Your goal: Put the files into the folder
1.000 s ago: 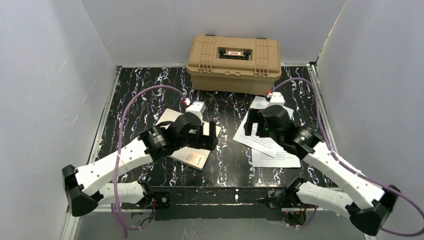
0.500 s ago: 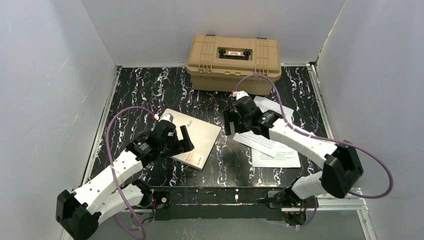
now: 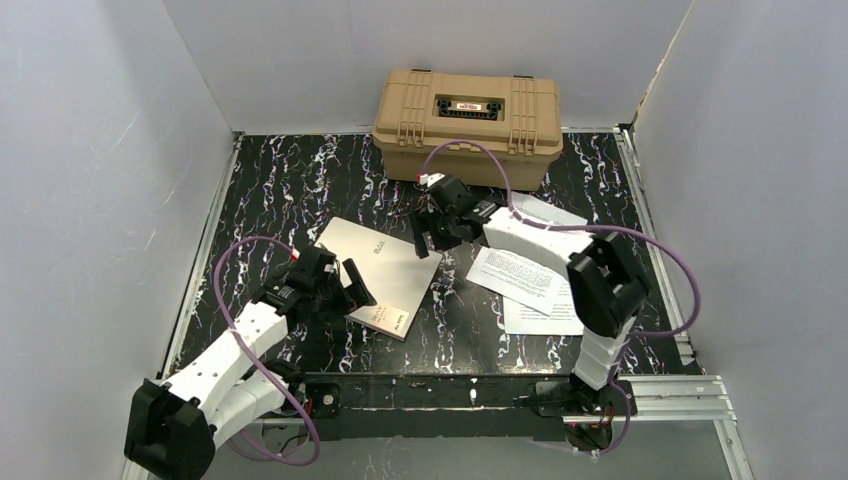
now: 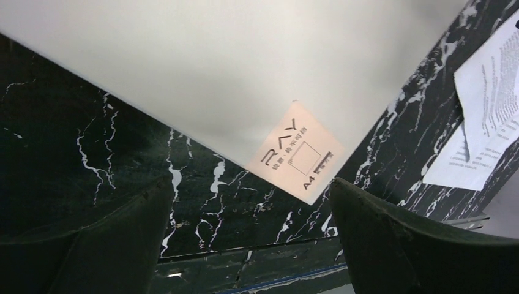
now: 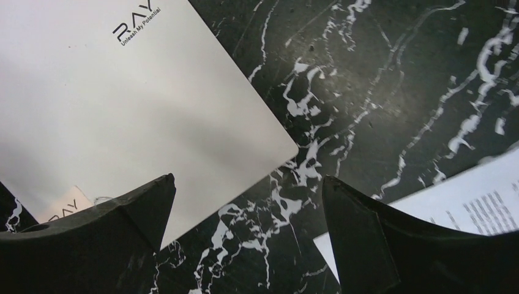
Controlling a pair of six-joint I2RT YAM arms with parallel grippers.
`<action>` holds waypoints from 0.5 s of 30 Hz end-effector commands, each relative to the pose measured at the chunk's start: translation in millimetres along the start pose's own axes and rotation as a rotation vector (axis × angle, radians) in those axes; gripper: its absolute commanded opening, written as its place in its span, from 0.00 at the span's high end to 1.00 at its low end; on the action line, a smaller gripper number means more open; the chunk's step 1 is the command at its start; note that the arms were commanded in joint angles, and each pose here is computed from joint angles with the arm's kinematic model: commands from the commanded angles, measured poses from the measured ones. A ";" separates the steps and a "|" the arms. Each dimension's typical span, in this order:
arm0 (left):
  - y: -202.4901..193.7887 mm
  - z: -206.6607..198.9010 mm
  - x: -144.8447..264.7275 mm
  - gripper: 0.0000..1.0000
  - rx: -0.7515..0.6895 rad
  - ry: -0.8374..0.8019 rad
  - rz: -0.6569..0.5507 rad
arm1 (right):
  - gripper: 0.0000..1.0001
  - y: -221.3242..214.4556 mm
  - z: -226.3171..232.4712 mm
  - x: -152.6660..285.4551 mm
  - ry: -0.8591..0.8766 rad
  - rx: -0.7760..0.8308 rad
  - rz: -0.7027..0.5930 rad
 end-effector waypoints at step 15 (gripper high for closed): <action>11.3 13.1 -34.8 0.02 0.139 0.019 0.063 | 0.01 22.8 14.2 -70.4 0.203 0.014 -0.009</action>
Point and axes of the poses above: each gripper's point midway between its finger pads, its own x axis back along the fingers, its own z axis along the line the jaws close on, y = z × x, the point moved 6 cm from there along x, back along the fingers, and after that the axes turned 15 degrees about x, right-handed, at the moved point
